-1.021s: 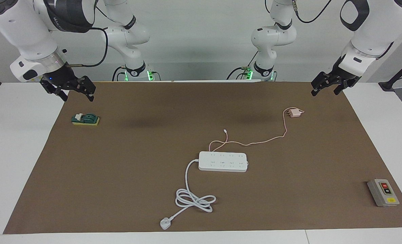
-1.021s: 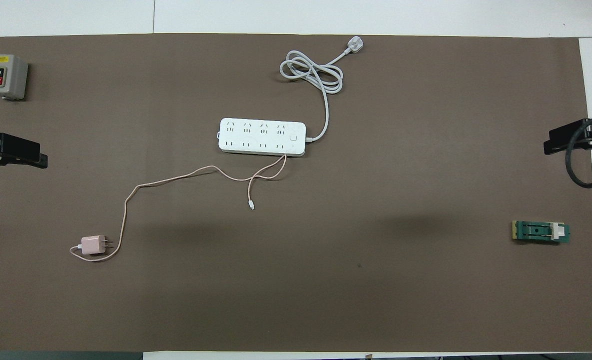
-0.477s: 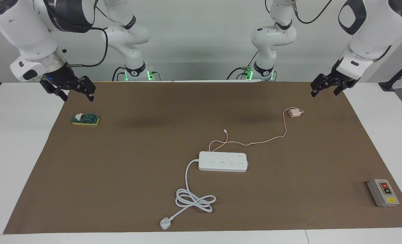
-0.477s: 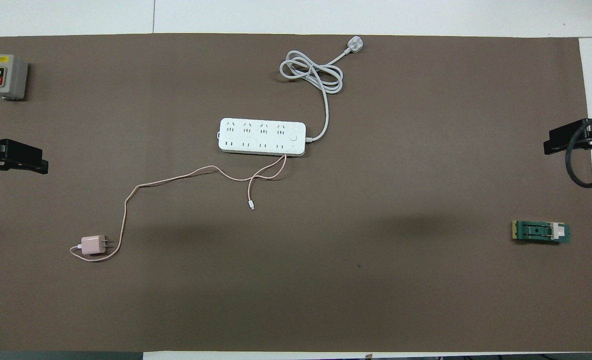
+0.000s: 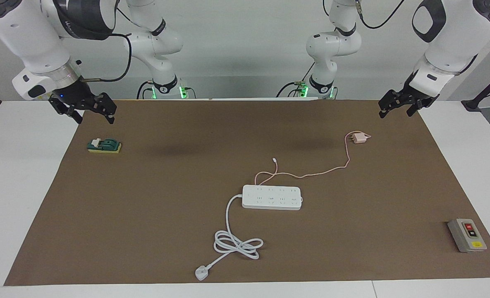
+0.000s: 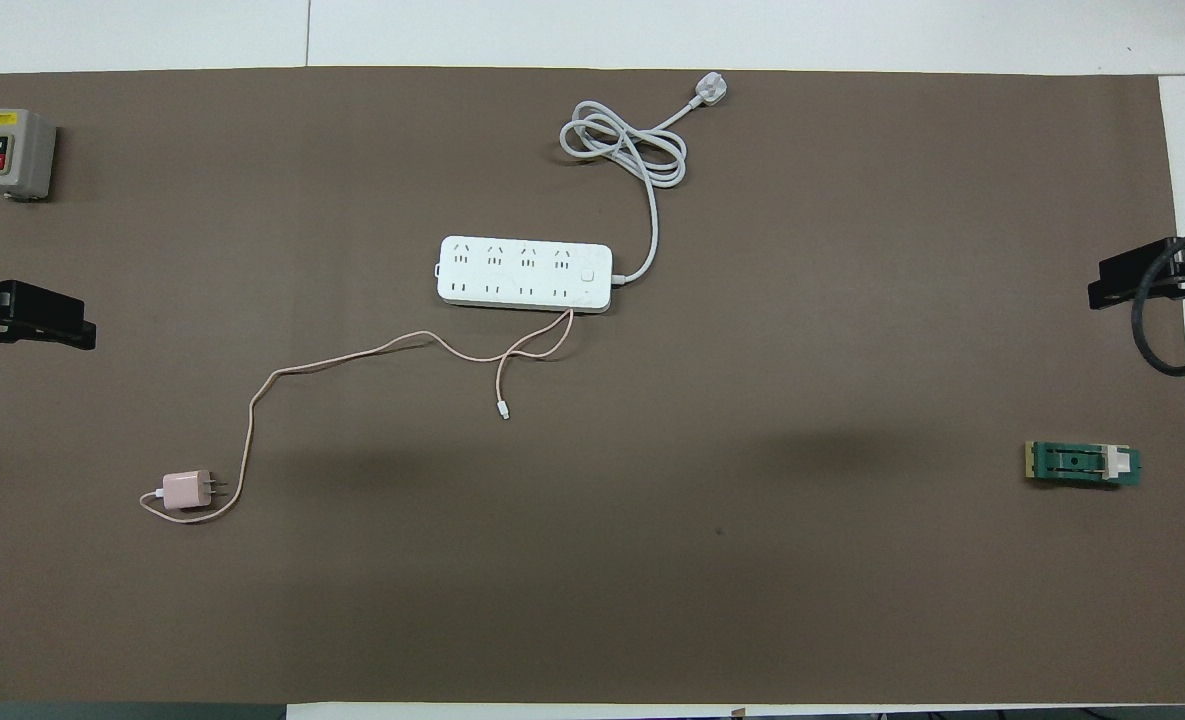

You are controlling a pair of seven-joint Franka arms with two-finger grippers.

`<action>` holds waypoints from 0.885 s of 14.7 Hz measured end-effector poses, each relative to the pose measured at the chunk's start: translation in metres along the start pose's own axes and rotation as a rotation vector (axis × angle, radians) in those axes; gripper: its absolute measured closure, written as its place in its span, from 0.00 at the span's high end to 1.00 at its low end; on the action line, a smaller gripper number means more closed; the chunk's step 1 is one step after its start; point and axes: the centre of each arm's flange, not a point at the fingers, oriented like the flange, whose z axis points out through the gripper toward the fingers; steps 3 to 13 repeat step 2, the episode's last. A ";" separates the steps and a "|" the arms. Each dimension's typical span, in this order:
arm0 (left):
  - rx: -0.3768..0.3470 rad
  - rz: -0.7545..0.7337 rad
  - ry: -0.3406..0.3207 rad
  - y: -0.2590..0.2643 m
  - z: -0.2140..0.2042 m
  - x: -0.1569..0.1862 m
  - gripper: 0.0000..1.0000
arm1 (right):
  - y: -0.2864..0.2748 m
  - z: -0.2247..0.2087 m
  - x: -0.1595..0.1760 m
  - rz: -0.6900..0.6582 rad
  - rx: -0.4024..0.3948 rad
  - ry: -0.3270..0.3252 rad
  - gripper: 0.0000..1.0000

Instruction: Unplug charger and place it aside

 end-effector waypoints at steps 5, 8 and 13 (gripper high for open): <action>0.000 -0.003 0.001 -0.002 0.000 0.000 1.00 | 0.000 0.000 0.000 0.000 0.000 0.000 1.00; 0.000 -0.003 0.001 -0.002 0.000 0.000 1.00 | 0.000 0.000 0.000 0.000 0.000 0.000 1.00; 0.000 -0.003 0.001 -0.002 0.000 0.000 1.00 | 0.000 0.000 0.000 0.000 0.000 0.000 1.00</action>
